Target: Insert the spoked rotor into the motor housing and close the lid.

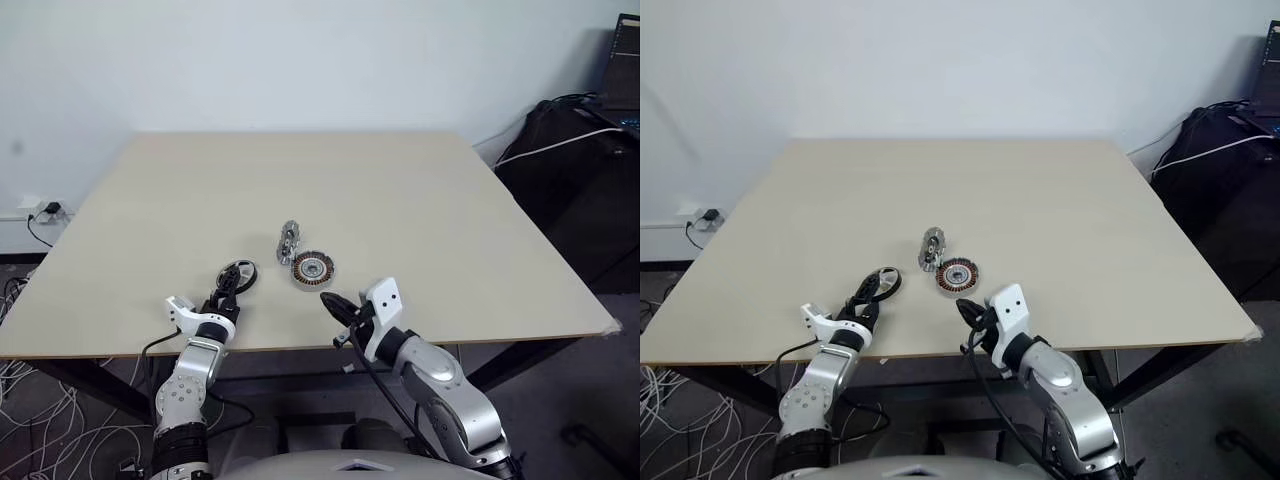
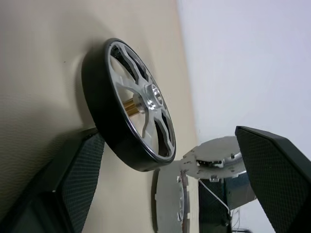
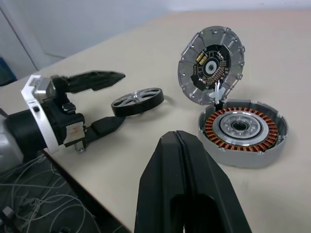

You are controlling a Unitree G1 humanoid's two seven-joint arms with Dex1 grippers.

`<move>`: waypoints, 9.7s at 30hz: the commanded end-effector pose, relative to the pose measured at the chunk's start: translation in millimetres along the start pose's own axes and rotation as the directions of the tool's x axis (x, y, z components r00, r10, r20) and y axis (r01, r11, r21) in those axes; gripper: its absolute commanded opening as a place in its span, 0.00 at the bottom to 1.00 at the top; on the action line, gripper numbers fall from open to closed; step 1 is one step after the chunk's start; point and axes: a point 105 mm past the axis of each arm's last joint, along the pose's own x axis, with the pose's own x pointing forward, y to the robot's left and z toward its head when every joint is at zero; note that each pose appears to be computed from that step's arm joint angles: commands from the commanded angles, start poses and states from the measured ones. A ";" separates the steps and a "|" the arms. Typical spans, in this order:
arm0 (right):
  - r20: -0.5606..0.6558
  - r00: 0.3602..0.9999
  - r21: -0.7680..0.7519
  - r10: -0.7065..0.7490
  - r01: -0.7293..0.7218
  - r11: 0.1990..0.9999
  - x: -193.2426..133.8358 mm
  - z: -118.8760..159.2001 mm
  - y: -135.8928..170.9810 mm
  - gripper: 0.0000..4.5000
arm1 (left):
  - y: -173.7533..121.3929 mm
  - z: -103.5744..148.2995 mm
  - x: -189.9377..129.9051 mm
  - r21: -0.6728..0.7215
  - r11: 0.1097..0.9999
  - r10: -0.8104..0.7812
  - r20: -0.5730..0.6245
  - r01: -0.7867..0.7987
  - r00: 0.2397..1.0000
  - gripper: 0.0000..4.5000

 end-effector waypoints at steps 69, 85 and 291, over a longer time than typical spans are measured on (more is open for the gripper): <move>-0.012 1.000 -0.016 -0.022 0.022 1.000 -6.4 -3.3 -7.8 0.00 | -81.5 -105.7 12.6 -0.081 0.933 -0.350 -0.430 0.350 0.832 0.08; -0.008 1.000 -0.017 -0.027 0.027 0.999 -6.4 -1.5 -5.8 0.00 | -91.1 -119.8 28.5 -0.088 0.932 -0.353 -0.433 0.351 0.830 0.08; -0.633 0.769 -0.607 0.093 -0.567 0.556 92.1 -18.9 -56.3 0.23 | -38.7 -84.0 -26.2 0.889 0.159 -0.256 -0.384 0.430 0.887 0.00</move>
